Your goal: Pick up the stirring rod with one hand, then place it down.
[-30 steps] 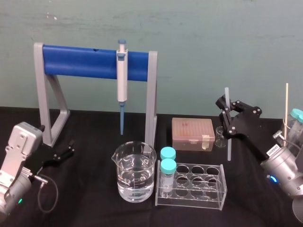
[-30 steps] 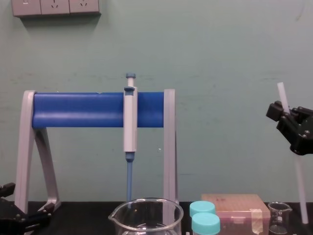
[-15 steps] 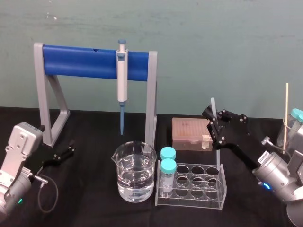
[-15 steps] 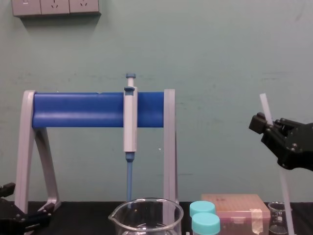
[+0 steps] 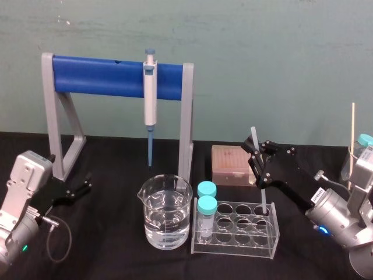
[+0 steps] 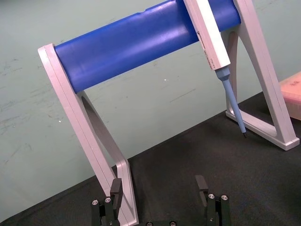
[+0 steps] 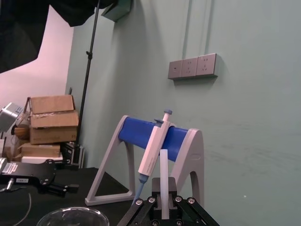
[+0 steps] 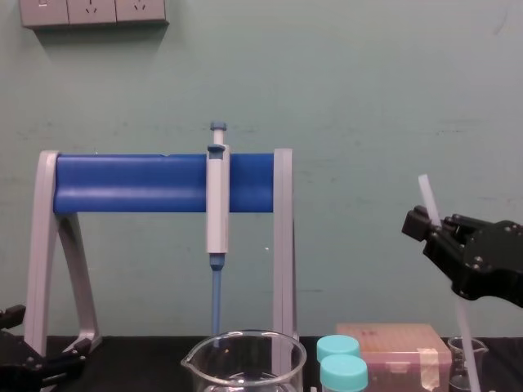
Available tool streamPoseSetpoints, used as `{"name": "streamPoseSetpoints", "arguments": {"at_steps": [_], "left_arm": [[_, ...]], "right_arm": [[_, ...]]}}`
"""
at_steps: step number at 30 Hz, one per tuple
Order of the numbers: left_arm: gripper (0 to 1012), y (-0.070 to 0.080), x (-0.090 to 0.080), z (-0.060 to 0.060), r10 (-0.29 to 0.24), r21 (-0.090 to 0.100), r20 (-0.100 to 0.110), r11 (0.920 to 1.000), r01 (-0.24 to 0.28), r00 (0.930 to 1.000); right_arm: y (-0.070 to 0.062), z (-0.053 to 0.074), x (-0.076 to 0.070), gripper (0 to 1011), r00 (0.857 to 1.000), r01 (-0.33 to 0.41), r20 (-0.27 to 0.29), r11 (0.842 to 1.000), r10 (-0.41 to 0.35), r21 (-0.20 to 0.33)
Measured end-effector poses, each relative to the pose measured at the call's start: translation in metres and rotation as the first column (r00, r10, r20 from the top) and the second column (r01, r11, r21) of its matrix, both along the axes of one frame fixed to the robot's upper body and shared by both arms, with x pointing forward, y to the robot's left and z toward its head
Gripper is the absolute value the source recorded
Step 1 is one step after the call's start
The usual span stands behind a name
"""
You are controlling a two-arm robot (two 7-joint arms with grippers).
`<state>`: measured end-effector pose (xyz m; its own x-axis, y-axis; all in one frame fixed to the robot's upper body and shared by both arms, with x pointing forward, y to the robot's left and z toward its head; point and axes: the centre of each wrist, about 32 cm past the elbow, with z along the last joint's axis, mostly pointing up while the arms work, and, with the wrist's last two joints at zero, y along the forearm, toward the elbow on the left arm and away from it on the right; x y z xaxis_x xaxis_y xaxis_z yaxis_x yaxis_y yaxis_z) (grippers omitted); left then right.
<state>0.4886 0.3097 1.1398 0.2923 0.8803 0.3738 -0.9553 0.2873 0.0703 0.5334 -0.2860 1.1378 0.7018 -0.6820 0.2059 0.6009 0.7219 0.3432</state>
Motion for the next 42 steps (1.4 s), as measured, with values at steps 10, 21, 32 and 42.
{"name": "streamPoseSetpoints", "arguments": {"at_steps": [10,21,32,42], "left_arm": [[1000,0.000,0.000,0.000,0.000,0.000,0.000,1.0000,0.000,1.0000],[1000,0.000,0.000,0.000,0.000,0.000,0.000,1.0000,0.000,1.0000],[1000,0.000,0.000,0.000,0.000,0.000,0.000,1.0000,0.000,1.0000],[1000,0.000,0.000,0.000,0.000,0.000,0.000,1.0000,0.000,1.0000]], "right_arm": [[0.000,-0.010,0.011,69,0.999,-0.027,-0.025,1.000,0.027,-0.004],[-0.004,-0.019,0.017,69,0.997,-0.045,-0.067,0.999,0.044,-0.022],[-0.006,-0.020,0.016,69,0.995,-0.046,-0.086,0.998,0.042,-0.041],[-0.006,-0.020,0.016,69,0.996,-0.045,-0.084,0.998,0.042,-0.039]]}}
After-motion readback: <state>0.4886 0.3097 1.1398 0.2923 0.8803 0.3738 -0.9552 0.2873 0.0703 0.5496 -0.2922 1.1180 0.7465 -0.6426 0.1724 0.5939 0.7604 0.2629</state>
